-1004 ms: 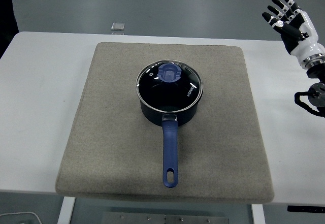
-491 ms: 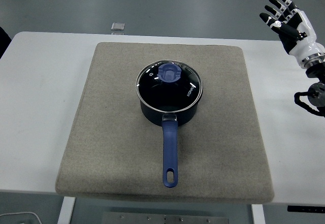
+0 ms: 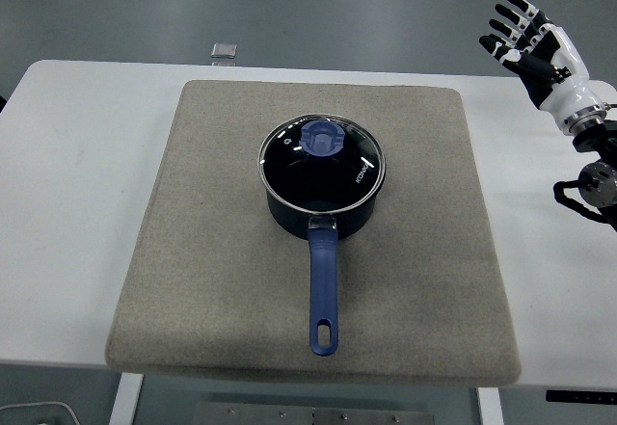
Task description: Lift the pot lid and place it to the right of the pot.
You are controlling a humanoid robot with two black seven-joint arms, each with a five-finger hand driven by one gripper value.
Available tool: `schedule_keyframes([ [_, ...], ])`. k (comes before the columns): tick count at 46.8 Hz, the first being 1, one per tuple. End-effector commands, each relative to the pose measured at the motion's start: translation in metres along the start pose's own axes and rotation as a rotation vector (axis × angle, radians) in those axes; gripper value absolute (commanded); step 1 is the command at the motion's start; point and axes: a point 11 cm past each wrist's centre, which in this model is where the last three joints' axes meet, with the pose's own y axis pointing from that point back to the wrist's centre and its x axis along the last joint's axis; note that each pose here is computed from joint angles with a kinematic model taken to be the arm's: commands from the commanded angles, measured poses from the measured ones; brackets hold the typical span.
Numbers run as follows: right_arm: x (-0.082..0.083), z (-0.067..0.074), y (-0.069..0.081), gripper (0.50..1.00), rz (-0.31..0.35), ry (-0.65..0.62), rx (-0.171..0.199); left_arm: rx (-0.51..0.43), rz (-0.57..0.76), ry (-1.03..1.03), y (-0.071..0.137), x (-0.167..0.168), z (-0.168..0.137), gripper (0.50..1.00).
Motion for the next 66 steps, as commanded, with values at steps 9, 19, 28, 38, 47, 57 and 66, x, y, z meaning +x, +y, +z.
schedule_keyframes([
  [9,-0.009,-0.003,-0.001,0.907,-0.104,0.088,-0.024,0.0,0.0,0.0,0.0,0.0,0.0,1.0],
  [19,-0.019,-0.021,-0.011,0.907,-0.198,0.199,-0.02,0.0,0.0,0.0,0.0,0.0,0.0,1.0],
  [28,-0.022,-0.037,-0.014,0.907,-0.309,0.329,-0.038,0.0,0.0,0.0,0.0,0.0,0.0,1.0],
  [38,-0.044,-0.071,-0.021,0.907,-0.479,0.466,-0.024,0.0,0.0,0.0,0.0,0.0,0.0,1.0],
  [47,-0.087,-0.095,-0.017,0.907,-0.682,0.586,0.007,0.0,0.0,0.0,0.0,0.0,0.0,1.0],
  [57,-0.144,-0.112,-0.01,0.907,-0.91,0.778,0.061,0.0,0.0,0.0,0.0,0.0,0.0,1.0],
  [66,-0.175,-0.135,-0.012,0.907,-1.011,0.936,0.122,-0.001,0.0,0.0,0.0,0.0,0.001,1.0],
])
